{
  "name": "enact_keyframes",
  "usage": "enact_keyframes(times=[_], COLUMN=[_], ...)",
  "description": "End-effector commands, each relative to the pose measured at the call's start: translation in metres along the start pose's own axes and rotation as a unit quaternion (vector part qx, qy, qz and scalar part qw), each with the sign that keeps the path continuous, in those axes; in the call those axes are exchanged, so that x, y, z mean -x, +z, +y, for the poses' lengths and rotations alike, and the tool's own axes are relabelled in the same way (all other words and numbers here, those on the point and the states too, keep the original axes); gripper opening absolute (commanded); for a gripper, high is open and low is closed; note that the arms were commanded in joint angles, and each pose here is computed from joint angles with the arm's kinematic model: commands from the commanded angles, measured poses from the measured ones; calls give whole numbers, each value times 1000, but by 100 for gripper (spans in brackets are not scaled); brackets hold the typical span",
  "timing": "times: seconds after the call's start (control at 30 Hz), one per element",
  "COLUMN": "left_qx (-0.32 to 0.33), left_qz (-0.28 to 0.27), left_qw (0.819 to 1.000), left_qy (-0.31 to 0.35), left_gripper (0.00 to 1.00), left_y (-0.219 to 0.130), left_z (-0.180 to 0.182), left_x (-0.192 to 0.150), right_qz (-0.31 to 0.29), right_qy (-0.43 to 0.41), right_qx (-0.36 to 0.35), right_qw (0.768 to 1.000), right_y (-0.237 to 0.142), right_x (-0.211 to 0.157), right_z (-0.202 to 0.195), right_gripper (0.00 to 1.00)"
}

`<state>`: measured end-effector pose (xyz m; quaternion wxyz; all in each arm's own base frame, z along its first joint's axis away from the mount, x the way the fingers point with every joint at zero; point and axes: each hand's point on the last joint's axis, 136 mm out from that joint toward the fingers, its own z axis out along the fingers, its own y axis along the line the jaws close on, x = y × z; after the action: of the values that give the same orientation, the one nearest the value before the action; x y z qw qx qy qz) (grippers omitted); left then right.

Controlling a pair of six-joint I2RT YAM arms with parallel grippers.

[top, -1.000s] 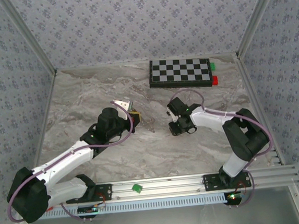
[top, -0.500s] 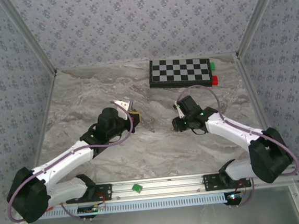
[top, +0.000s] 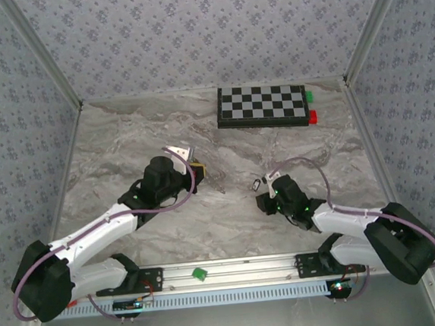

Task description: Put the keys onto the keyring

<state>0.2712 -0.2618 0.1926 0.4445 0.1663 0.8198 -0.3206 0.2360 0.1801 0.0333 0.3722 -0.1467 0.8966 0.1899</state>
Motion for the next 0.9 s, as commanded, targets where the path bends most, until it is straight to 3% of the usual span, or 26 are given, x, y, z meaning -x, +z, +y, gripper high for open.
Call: enact_keyframes(times=[0.0,0.47,0.87], left_qx=[-19,-19,-19], left_qz=[-20,-23,-23], left_qw=[1000,1000,1000], left_qy=[2,3,3], left_gripper=[0,0,0], left_y=[-1,-3,-3], left_z=[-10,-10,-11], left_x=[14,16,16], right_qz=[-95,-87,-78], right_qy=[-16,-54,-63], right_qx=[-1,-24,-18], right_qw=[995,994,995], right_y=[-1,19,30], right_x=[34,13,8], right_z=[7,3,4], right_gripper=[26,25,17])
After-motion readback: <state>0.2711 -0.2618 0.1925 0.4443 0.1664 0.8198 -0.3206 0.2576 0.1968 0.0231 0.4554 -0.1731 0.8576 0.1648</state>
